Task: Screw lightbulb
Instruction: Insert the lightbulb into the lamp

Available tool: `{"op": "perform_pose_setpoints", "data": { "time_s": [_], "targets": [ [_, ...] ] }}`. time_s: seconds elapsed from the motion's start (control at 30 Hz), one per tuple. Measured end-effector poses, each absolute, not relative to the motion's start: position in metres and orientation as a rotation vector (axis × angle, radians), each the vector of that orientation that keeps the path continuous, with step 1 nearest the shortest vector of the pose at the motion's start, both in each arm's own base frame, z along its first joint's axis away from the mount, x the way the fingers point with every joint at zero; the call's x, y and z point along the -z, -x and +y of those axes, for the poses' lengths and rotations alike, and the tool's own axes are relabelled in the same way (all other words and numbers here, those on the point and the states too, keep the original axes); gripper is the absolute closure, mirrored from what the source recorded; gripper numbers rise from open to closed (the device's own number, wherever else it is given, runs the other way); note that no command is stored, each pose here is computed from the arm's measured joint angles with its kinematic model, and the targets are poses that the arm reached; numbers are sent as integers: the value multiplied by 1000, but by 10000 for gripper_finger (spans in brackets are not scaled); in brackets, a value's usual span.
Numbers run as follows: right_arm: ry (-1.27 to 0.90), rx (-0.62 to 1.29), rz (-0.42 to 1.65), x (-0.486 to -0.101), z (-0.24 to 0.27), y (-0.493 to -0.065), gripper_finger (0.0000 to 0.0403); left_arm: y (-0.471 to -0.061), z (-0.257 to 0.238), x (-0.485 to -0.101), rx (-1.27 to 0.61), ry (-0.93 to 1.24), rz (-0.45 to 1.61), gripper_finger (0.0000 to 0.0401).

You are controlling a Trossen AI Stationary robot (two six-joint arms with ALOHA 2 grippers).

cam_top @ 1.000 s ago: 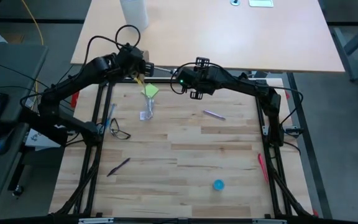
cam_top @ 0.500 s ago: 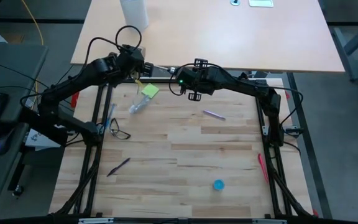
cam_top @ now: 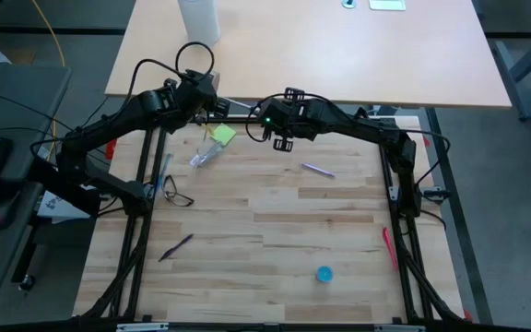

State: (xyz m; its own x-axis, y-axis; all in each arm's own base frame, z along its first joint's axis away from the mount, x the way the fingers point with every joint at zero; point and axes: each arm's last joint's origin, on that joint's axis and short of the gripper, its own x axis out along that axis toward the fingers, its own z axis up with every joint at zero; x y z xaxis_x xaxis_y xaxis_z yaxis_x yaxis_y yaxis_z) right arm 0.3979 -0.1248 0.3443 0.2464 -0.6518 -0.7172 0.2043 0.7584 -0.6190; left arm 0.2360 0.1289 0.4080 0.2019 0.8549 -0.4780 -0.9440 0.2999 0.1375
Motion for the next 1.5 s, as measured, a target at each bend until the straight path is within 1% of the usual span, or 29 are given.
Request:
{"op": "perform_pose_setpoints", "data": {
  "time_s": [0.33, 0.5, 0.87, 1.07, 1.27, 1.5],
  "targets": [
    [397, 619, 1124, -364, -126, -395, 257, -243, 123, -417, -1238, 90, 484, 283],
    [306, 573, 1111, -364, -123, -394, 257, -244, 121, -417, -1227, 43, 512, 283],
    [196, 523, 1080, -363, -121, -394, 257, -248, 113, -416, -1226, -1, 526, 283],
    [114, 450, 1089, -362, -123, -392, 257, -254, 105, -405, -1218, -67, 529, 283],
    [54, 393, 1105, -360, -124, -390, 257, -257, 96, -391, -1207, -80, 519, 283],
    [-22, 309, 1095, -359, -127, -388, 257, -259, 89, -391, -1216, -107, 500, 283]
  ]
}}
